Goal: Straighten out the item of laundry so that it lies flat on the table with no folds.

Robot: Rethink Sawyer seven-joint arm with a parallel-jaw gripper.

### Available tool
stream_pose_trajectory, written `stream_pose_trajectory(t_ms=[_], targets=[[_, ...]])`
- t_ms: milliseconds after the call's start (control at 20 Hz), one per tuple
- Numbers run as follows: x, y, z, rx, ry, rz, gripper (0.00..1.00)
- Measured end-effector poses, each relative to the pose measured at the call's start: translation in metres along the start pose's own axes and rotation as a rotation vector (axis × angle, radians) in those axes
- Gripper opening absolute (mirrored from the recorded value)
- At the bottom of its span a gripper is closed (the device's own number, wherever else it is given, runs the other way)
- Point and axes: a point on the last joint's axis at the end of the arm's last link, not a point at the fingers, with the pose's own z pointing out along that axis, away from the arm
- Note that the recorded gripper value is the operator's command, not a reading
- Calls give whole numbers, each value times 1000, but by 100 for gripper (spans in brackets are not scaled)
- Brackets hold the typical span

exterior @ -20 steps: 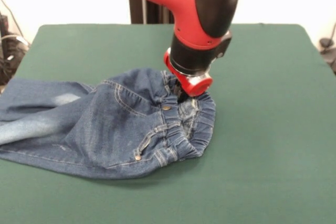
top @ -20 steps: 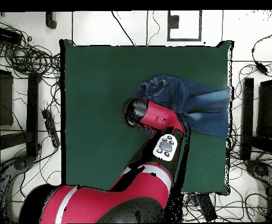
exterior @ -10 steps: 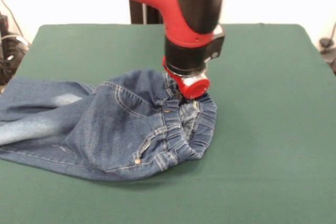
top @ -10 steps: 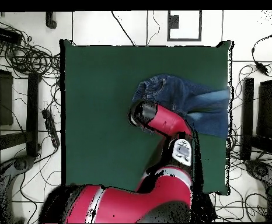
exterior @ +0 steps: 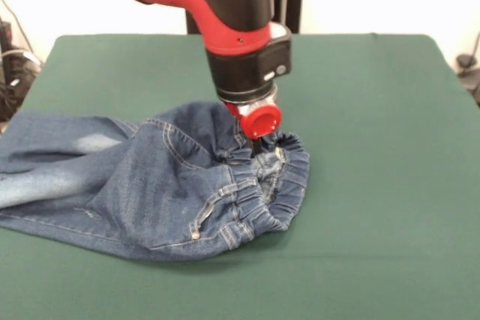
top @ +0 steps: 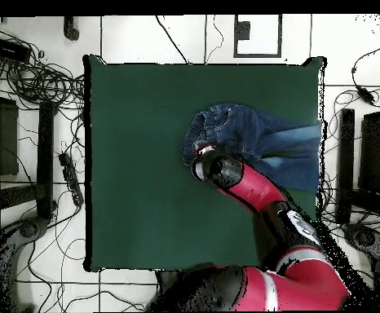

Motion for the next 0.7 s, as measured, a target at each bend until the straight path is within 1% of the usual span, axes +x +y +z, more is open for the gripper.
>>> stream_pose_trajectory(t_ms=[200,250,400,500,600,700], targets=[[3,-3,-1,-65,-7,-41,0],[4,-2,0,-74,-9,-46,0],[12,6,0,-129,-16,-67,0],[16,11,0,-153,-14,-72,0],[23,20,-2,-192,-1,-73,0],[27,23,-3,-203,10,-72,0]])
